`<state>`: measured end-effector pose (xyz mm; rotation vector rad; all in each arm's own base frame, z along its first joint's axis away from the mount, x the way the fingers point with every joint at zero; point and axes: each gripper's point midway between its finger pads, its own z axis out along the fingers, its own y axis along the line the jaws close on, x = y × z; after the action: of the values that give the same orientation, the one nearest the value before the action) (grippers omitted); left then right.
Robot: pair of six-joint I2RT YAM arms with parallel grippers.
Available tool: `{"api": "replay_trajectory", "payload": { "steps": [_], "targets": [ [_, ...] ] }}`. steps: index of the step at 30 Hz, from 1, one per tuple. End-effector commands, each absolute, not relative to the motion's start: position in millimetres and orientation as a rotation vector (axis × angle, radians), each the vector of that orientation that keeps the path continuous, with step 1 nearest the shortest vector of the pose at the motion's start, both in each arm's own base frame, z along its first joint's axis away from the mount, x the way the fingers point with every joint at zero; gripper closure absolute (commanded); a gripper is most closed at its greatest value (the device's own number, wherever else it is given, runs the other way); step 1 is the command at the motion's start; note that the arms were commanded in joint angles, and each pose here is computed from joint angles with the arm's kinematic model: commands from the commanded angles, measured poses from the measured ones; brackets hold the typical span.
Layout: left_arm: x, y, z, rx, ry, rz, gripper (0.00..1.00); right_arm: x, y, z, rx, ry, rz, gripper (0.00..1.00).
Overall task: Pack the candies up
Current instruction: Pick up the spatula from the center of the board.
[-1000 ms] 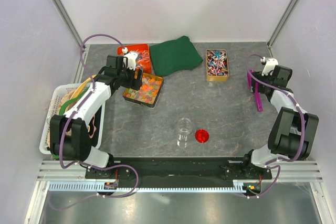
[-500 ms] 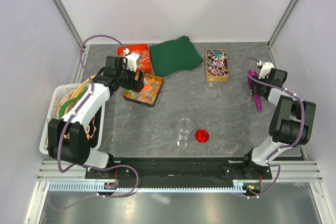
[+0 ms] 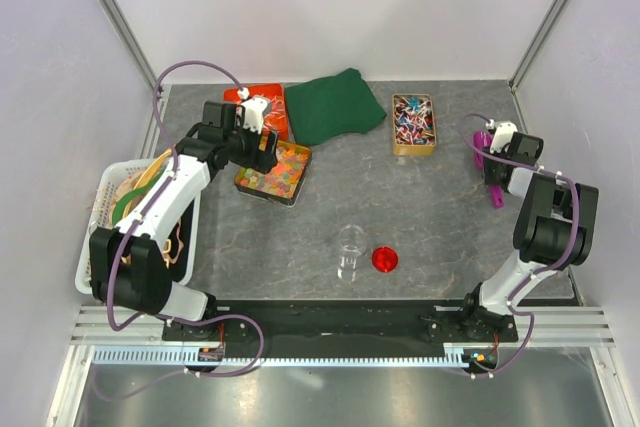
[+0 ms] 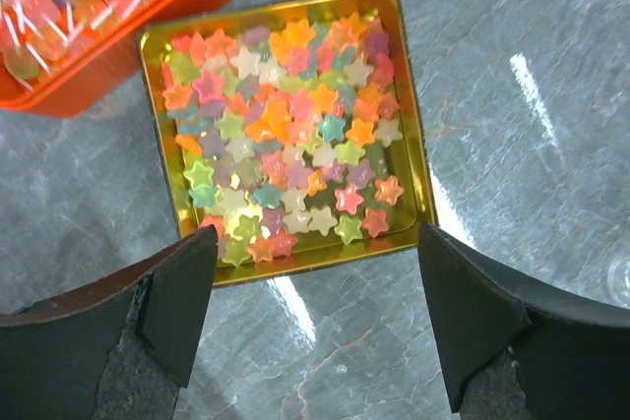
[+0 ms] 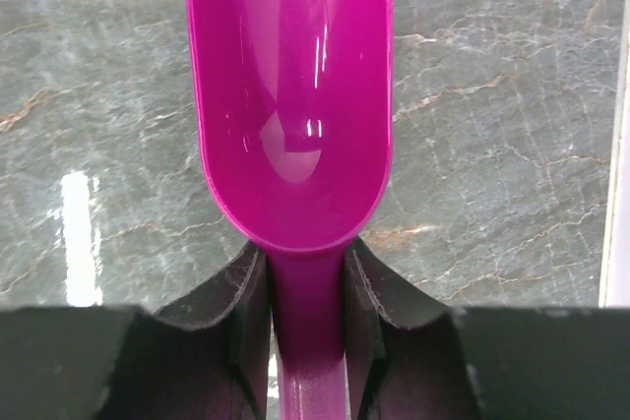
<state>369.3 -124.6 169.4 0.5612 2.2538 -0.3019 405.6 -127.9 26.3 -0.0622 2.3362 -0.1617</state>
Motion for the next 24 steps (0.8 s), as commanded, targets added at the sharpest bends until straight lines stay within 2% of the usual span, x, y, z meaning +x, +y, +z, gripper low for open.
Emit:
{"api": "replay_trajectory", "payload": {
  "steps": [1, 5, 8, 15, 19, 24],
  "targets": [
    [373, -135, 203, 0.618, 2.171, -0.331, 0.11, 409, -121, 64, -0.153, 2.27, -0.145, 1.0],
    [372, -152, 231, 0.694, 2.099, -0.43, 0.1, 400, -94, 116, -0.341, 2.219, -0.086, 1.0],
    [371, -167, 250, 0.746, 2.058, -0.516, 0.09, 383, -49, 158, -0.562, 2.162, 0.011, 1.0],
    [358, -201, 285, 0.861, 1.942, -0.771, 0.09, 312, 96, 236, -1.08, 1.927, 0.225, 1.0],
    [336, -214, 296, 0.925, 1.876, -0.911, 0.1, 287, 146, 258, -1.208, 1.818, 0.244, 1.0],
    [319, -221, 296, 0.955, 1.85, -1.015, 0.11, 269, 192, 256, -1.314, 1.746, 0.177, 1.0]
  ]
}}
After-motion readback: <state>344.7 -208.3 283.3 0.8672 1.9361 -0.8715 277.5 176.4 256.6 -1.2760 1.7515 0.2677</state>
